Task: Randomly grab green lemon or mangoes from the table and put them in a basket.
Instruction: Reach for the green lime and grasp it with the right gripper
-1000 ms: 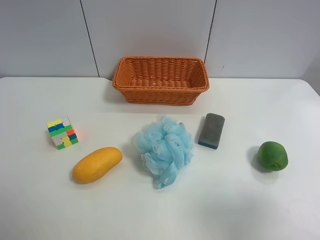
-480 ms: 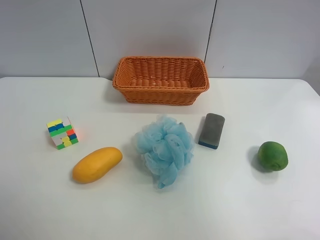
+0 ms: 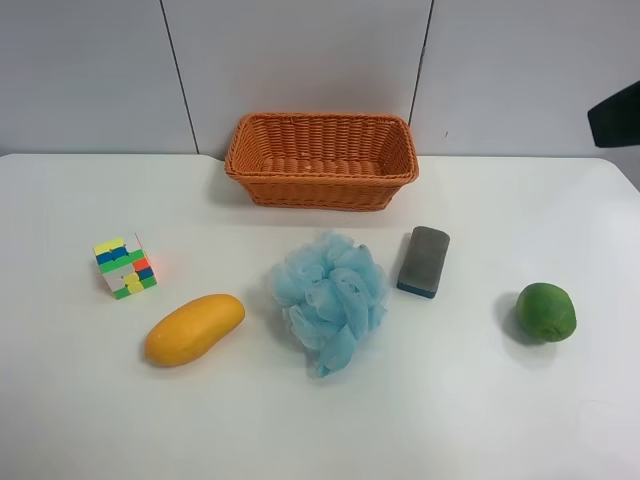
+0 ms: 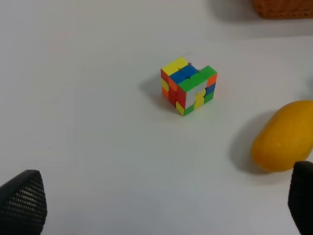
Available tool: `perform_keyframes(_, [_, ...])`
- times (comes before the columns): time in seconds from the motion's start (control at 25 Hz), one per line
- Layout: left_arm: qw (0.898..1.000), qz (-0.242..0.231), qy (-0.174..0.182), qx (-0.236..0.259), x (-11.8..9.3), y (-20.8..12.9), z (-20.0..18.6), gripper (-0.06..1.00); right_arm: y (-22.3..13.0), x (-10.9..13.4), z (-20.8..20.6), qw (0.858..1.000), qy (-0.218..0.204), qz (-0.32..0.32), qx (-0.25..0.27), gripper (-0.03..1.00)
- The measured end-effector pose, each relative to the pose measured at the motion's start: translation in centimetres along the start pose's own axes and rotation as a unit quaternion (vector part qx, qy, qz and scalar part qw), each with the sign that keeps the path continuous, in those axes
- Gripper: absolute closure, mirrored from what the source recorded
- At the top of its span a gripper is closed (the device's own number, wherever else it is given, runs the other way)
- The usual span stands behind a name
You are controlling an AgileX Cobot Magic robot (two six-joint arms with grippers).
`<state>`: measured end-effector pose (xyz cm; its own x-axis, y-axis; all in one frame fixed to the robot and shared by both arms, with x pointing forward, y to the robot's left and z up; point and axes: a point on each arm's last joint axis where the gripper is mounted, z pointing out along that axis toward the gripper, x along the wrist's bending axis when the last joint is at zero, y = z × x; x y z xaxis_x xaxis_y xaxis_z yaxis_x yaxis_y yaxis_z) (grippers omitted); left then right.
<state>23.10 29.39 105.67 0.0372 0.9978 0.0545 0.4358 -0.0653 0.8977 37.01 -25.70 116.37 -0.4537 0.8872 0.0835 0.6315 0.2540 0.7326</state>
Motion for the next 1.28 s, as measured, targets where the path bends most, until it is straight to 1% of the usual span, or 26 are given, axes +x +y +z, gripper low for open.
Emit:
perform_keyframes(0.08, [1.000, 0.000, 0.000, 0.000, 0.0, 0.0, 0.0, -0.05, -0.3, -0.8, 0.1, 0.999, -0.038, 0.006, 0.020, 0.04])
perform_keyframes(0.12, [1.000, 0.000, 0.000, 0.000, 0.0, 0.0, 0.0, -0.05, -0.5, -1.3, 0.1, 0.997, -0.064, 0.006, 0.032, 0.05])
perform_keyframes(0.2, [1.000, 0.000, 0.000, 0.000, 0.0, 0.0, 0.0, -0.05, -1.0, -2.3, -0.1, 0.991, -0.122, 0.014, 0.058, 0.07])
perform_keyframes(0.28, [1.000, 0.000, 0.000, 0.000, 0.0, 0.0, 0.0, -0.05, -1.6, -3.0, -0.4, 0.982, -0.164, 0.025, 0.089, 0.07])
perform_keyframes(0.36, [1.000, 0.000, 0.000, 0.000, 0.0, 0.0, 0.0, -0.05, -1.9, -3.5, -0.7, 0.974, -0.197, 0.036, 0.105, 0.07])
perform_keyframes(0.44, [1.000, 0.000, 0.000, 0.000, 0.0, 0.0, 0.0, -0.05, -2.1, -3.9, -0.8, 0.968, -0.221, 0.043, 0.111, 0.07])
perform_keyframes(0.56, [1.000, 0.000, 0.000, 0.000, 0.0, 0.0, 0.0, -0.05, -2.7, -4.2, -0.4, 0.962, -0.236, 0.066, 0.121, 0.07])
perform_keyframes(0.6, [1.000, 0.000, 0.000, 0.000, 0.0, 0.0, 0.0, -0.05, -2.7, -4.2, -0.4, 0.962, -0.236, 0.066, 0.121, 0.07])
perform_keyframes(0.8, [1.000, 0.000, 0.000, 0.000, 0.0, 0.0, 0.0, -0.05, -4.3, -5.1, 0.7, 0.943, -0.279, 0.102, 0.151, 0.08])
perform_keyframes(0.88, [1.000, 0.000, 0.000, 0.000, 0.0, 0.0, 0.0, -0.05, -4.9, -5.4, 1.4, 0.938, -0.282, 0.112, 0.168, 0.08])
perform_keyframes(0.96, [1.000, 0.000, 0.000, 0.000, 0.0, 0.0, 0.0, -0.05, -5.2, -5.5, 2.1, 0.936, -0.279, 0.116, 0.183, 0.08])
perform_keyframes(1.16, [1.000, 0.000, 0.000, 0.000, 0.0, 0.0, 0.0, -0.05, -5.5, -5.8, 4.3, 0.931, -0.254, 0.133, 0.224, 0.08])
perform_keyframes(1.28, [1.000, 0.000, 0.000, 0.000, 0.0, 0.0, 0.0, -0.05, -5.4, -6.3, 5.9, 0.925, -0.245, 0.138, 0.254, 0.08])
